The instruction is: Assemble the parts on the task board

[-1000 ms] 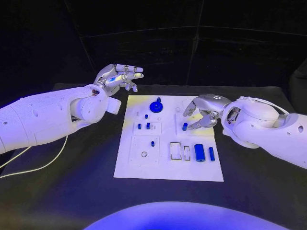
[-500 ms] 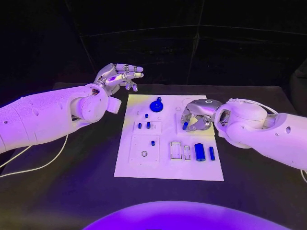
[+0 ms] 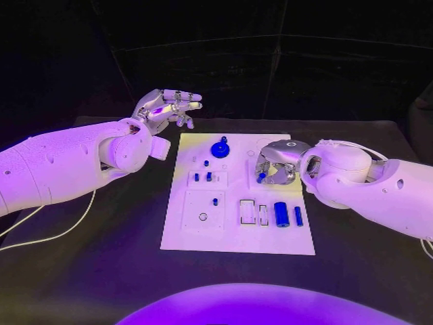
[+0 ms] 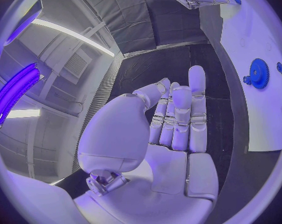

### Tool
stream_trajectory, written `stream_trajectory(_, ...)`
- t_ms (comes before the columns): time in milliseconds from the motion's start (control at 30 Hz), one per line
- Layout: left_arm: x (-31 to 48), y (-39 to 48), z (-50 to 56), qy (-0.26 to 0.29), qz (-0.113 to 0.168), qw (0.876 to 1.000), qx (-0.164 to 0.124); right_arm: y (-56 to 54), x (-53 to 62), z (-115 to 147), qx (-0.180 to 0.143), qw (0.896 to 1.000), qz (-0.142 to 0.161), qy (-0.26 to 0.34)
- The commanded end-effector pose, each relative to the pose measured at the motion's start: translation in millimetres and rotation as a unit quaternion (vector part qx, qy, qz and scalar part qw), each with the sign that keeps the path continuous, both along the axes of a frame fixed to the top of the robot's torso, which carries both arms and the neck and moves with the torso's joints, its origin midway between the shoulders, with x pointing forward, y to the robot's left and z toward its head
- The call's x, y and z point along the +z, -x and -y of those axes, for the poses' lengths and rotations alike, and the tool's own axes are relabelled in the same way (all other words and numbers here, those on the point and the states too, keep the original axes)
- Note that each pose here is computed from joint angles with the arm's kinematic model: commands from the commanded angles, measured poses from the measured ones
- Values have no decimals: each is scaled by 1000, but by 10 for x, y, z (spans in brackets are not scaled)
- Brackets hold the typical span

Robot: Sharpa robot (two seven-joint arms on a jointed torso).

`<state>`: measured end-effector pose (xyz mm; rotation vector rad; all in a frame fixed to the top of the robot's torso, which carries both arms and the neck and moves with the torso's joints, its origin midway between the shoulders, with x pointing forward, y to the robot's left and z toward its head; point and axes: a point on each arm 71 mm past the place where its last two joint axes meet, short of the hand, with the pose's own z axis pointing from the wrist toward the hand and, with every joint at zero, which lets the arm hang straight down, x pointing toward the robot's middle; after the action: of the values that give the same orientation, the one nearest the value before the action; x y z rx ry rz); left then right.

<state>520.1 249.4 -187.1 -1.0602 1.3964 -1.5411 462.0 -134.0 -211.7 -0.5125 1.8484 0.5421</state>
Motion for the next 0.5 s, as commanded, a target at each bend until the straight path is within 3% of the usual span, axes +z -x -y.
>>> stream_trajectory(33,14,-2,12,5,1,1000,-5,-8,41,-17,2,1000,25,-15)
stream_trajectory(233,14,0,8,5,1,1000,-5,7,122,8,-8,996,63,-56)
stream_trajectory(500,15,8,-16,4,0,1000,-4,162,221,102,-16,993,41,-107)
